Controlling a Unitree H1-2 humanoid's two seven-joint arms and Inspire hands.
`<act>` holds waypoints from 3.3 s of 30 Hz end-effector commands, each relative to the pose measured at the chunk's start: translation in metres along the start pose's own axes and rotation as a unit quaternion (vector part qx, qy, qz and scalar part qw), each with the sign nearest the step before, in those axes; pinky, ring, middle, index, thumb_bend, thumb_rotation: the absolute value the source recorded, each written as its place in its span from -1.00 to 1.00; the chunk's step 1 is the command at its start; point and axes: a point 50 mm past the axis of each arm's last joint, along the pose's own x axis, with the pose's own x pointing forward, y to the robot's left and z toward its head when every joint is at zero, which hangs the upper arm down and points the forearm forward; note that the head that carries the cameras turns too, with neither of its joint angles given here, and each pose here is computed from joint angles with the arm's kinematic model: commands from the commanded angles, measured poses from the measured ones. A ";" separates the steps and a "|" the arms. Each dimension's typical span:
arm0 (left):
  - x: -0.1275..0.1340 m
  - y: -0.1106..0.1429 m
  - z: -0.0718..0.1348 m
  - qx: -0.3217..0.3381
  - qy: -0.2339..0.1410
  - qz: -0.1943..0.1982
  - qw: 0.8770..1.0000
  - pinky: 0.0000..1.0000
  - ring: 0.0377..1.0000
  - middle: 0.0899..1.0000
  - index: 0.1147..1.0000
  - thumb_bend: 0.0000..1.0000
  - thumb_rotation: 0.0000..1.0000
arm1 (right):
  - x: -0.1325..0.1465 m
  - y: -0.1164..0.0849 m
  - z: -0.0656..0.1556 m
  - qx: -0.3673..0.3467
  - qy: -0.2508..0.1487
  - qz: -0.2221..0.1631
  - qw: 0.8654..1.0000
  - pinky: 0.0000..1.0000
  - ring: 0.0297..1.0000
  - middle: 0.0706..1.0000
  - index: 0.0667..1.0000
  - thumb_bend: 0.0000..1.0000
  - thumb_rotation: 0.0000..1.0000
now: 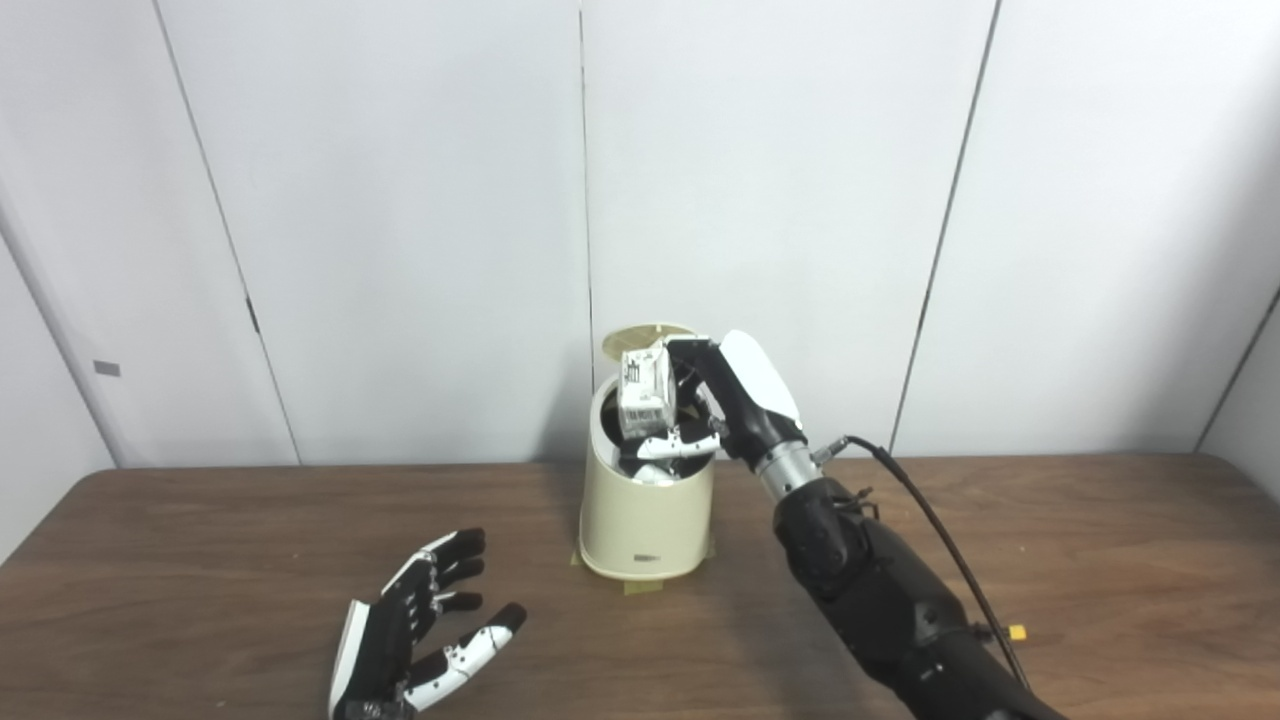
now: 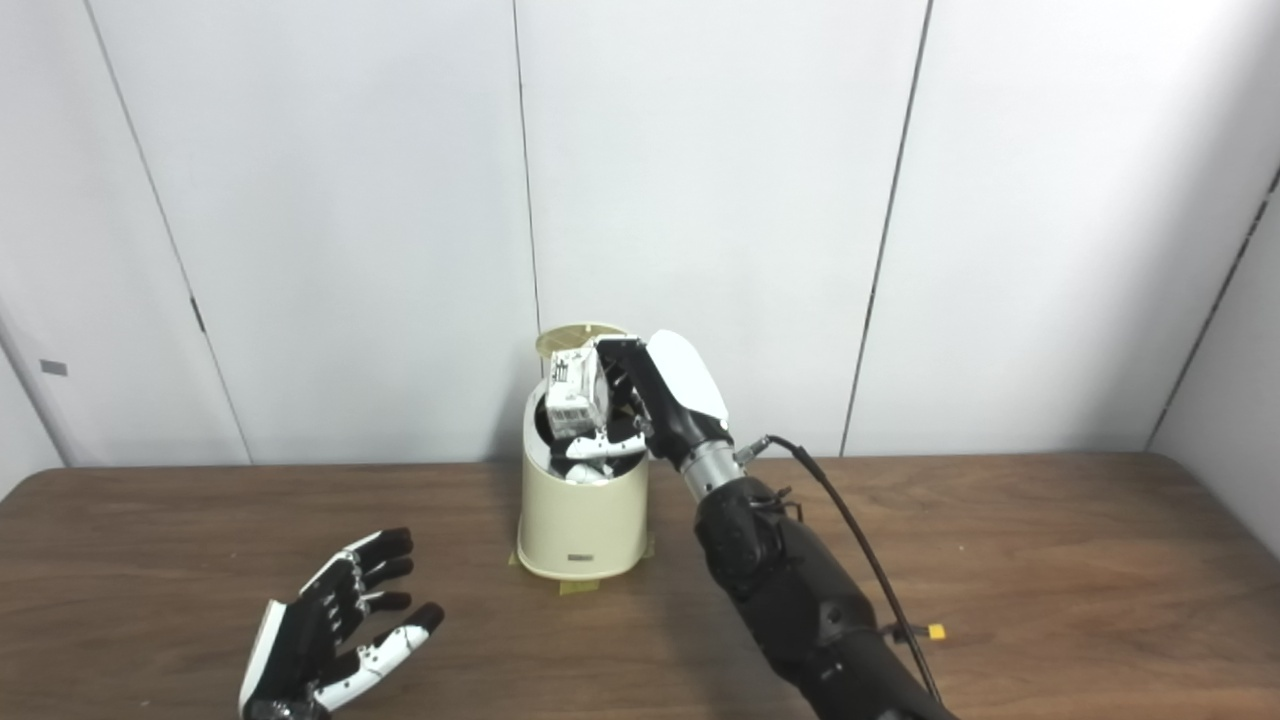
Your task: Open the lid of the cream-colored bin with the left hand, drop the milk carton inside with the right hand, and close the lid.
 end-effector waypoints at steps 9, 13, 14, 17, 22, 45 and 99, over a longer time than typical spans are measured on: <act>0.007 0.000 0.013 0.000 -0.027 0.000 1.000 0.37 0.56 0.58 0.49 0.42 -0.62 | 0.000 -0.010 0.005 -0.019 0.015 0.011 1.000 0.07 0.24 0.41 0.42 0.72 -0.82; 0.007 -0.001 0.013 0.001 -0.029 0.000 1.000 0.33 0.55 0.57 0.49 0.41 -0.65 | -0.001 -0.010 0.007 -0.021 0.021 0.014 0.999 0.13 0.30 0.47 0.47 0.76 -0.78; 0.007 -0.001 0.013 0.002 -0.029 0.000 1.000 0.33 0.55 0.57 0.49 0.40 -0.64 | -0.002 -0.010 0.007 -0.022 0.022 0.014 0.999 0.14 0.31 0.49 0.48 0.77 -0.78; 0.007 -0.002 0.014 0.004 -0.028 0.000 1.000 0.35 0.55 0.57 0.49 0.40 -0.61 | -0.002 -0.010 0.008 -0.025 0.021 0.017 0.999 0.14 0.33 0.50 0.49 0.80 -0.77; 0.008 -0.002 0.014 0.001 -0.029 0.000 1.000 0.35 0.54 0.56 0.48 0.41 -0.63 | -0.002 -0.011 0.011 -0.024 0.019 0.016 0.999 0.14 0.34 0.50 0.51 0.80 -0.78; 0.012 -0.003 0.012 0.002 -0.027 0.000 1.000 0.37 0.54 0.55 0.48 0.41 -0.63 | -0.018 -0.059 0.076 0.117 -0.161 -0.112 0.974 -0.40 -0.17 0.18 0.18 0.63 -1.00; 0.185 -0.001 0.191 0.209 -0.155 -0.117 0.958 0.57 0.83 0.90 0.91 0.78 -0.34 | -0.203 -0.018 0.000 0.364 0.071 -0.080 0.925 0.15 0.43 0.60 0.53 0.53 -0.33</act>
